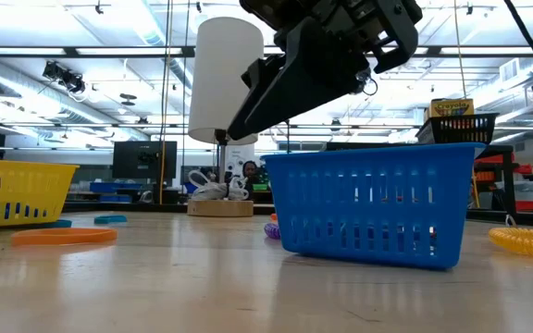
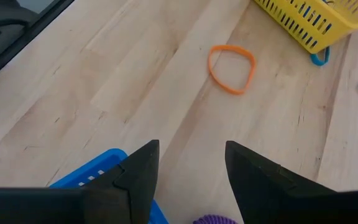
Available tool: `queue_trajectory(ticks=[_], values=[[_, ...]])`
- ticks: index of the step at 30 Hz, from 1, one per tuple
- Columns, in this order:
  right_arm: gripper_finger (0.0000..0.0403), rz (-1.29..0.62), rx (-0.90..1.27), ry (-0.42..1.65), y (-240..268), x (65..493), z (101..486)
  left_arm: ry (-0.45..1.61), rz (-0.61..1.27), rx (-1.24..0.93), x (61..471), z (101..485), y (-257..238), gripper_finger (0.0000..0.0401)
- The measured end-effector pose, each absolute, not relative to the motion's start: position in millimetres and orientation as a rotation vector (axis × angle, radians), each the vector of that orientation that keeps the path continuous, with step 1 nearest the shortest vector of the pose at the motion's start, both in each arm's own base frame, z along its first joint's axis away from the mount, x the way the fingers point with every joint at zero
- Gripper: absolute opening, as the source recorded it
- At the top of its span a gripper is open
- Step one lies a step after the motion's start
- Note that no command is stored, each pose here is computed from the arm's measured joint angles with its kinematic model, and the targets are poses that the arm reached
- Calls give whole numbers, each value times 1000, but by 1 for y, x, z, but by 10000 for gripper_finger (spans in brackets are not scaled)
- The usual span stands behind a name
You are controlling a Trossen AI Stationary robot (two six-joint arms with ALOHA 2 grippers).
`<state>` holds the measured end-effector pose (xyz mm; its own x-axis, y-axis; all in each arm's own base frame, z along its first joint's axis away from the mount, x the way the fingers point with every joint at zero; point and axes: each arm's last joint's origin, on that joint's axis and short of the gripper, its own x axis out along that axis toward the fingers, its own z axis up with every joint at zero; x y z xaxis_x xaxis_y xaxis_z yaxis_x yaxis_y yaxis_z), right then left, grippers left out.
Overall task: Pick & Place Office Desk Supplies
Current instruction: Put the purple spring keychain into the yellow bin
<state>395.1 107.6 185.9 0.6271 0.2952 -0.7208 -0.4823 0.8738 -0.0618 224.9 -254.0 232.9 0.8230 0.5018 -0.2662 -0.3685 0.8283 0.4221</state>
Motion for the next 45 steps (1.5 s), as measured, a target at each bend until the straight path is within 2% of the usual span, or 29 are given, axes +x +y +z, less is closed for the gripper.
queue_trajectory(ticks=[5,14,22,30,38,45], values=[[192,452,-262,774,108,395,186,404,256,364,256,246,-269,188],[192,462,-259,775,108,395,186,139,-206,421,308,284,-261,187],[192,492,-234,854,112,388,180,41,-362,445,332,305,-219,187],[192,521,-236,858,122,375,162,1,-354,482,327,328,-185,187],[192,497,-171,768,119,363,137,-472,-286,385,304,359,-138,187],[192,501,-176,733,122,363,137,-355,-188,371,290,327,-99,187]])
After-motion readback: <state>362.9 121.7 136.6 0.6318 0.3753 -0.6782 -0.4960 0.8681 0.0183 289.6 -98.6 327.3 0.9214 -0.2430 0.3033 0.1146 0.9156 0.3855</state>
